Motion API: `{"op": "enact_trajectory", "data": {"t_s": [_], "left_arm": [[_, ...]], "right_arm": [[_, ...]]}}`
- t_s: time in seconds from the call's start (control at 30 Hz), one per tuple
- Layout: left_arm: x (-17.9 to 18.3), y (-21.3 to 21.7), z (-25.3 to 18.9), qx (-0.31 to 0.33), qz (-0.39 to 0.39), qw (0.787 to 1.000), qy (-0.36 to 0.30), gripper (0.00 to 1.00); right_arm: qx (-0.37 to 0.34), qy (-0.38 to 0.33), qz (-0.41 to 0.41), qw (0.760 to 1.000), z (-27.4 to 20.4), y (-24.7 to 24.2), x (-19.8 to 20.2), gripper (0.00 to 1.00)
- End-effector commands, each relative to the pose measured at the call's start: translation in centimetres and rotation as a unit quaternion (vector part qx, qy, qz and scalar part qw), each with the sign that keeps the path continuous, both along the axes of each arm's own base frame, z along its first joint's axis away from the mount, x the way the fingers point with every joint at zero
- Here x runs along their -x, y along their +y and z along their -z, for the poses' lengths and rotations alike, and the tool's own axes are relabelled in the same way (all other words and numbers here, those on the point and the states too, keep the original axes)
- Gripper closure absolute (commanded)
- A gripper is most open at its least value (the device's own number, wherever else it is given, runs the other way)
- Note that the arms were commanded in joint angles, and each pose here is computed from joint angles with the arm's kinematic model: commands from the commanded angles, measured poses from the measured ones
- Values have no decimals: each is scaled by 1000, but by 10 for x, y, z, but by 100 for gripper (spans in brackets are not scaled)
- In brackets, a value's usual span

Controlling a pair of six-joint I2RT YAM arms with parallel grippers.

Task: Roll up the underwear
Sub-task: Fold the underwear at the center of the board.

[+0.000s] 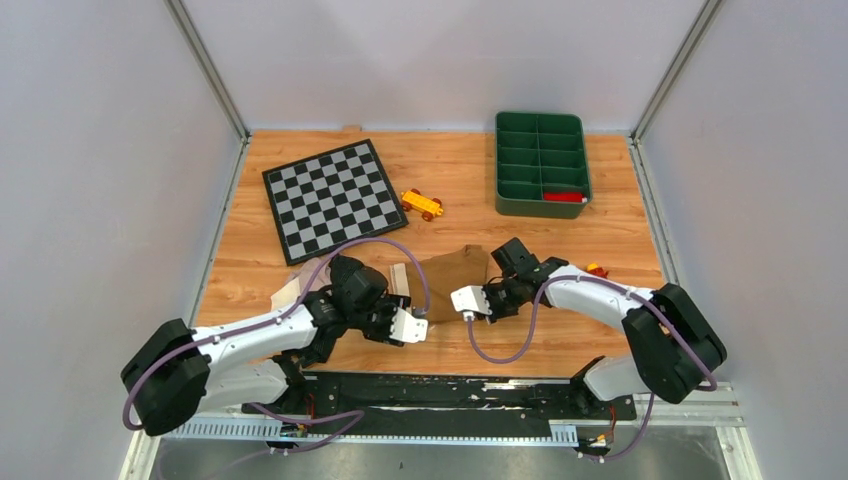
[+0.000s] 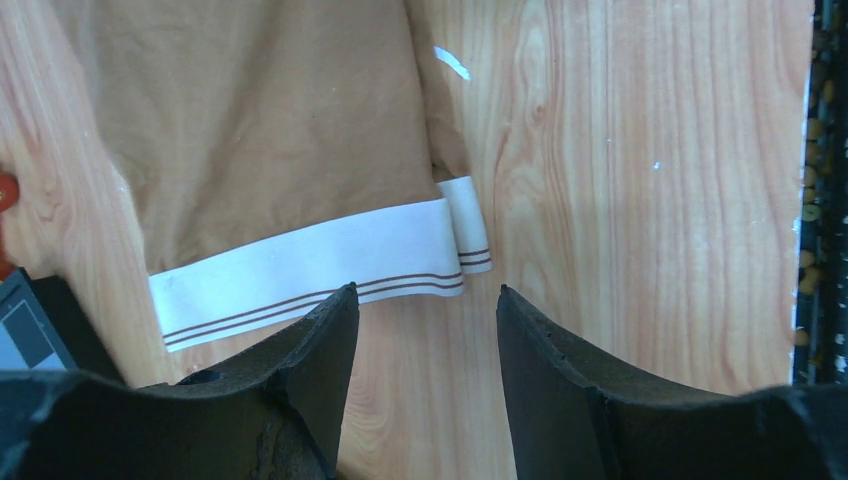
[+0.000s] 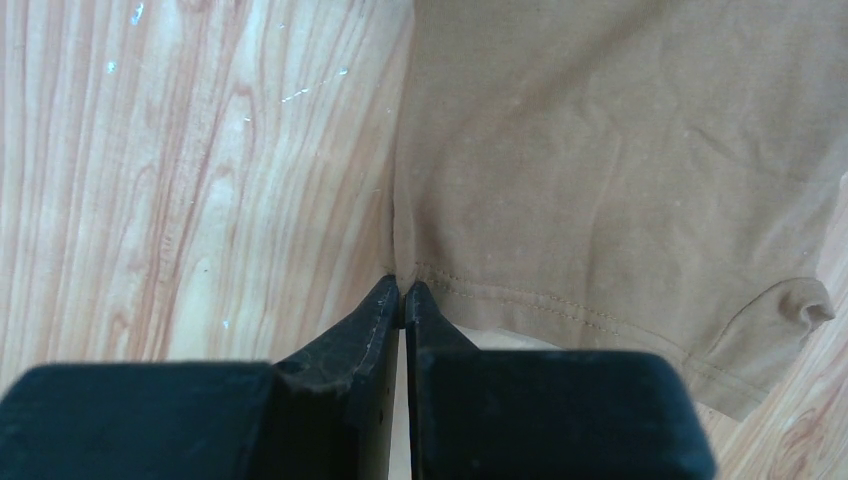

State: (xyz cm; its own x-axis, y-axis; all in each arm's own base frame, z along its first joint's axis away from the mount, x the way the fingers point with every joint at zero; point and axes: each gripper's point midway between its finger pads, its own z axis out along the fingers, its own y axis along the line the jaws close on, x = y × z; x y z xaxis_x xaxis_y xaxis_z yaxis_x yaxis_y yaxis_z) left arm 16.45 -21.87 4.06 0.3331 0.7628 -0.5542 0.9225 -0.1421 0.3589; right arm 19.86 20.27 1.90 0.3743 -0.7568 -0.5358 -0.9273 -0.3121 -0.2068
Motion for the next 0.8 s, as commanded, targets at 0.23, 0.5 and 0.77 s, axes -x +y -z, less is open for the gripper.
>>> {"op": "enact_trajectory", "data": {"t_s": [0.23,0.5,0.77], "left_arm": [[9,-13,7,-46,85,995,-30,46],[5,-18,13,-67,79,994,-29,51],[9,-19,22,-94,90,991,-33,59]], "right_arm": [[1,32,21,999,5,-8,16,93],[-1,34,24,999,6,-9,18,93],[-1,38,27,999,5,-10,20,94]]}}
